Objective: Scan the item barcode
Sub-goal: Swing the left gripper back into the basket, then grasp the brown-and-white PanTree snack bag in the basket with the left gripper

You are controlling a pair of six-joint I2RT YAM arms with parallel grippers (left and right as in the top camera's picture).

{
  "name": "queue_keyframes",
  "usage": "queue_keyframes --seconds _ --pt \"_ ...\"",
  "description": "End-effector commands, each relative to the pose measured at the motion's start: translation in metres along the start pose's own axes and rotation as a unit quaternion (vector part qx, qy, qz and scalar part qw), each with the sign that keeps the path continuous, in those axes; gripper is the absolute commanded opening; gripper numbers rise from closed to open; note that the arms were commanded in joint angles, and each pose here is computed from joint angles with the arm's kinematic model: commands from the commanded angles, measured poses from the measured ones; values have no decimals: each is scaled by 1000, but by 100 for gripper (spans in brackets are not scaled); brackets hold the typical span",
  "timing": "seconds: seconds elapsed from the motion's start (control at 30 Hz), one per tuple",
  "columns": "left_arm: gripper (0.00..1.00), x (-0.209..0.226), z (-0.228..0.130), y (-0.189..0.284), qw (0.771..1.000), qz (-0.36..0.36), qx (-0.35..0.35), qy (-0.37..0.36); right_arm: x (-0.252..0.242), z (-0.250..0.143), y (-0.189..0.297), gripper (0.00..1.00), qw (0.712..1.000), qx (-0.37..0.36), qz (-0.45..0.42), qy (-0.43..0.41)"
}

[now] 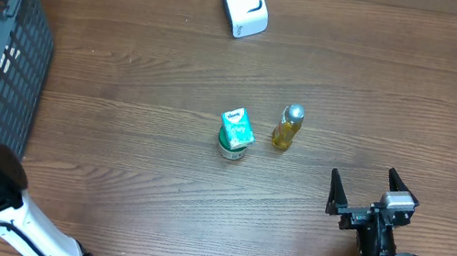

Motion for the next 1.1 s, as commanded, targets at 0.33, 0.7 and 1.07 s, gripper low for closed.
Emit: queue_keyframes --seconds 0.33,0.7,1.07 --pt "100 -9 -45 -141 974 -85 164 -129 0 -3 0 100 1000 0 -2 -1" --pt "100 -12 -56 -177 965 -77 189 -165 0 -3 0 100 1000 0 -2 -1" --pt "99 -11 -68 -190 959 -51 205 -187 0 -3 0 100 1000 0 -2 -1"
Point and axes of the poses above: each gripper's point midway between its finger pads, its own y axis back along the fingers, its own x axis along the line the jaws close on, z = x × y, the point moved 10 cm from there along y, back along the fingers, and after that the axes turned 12 degrees about y, right-handed, at the moved point
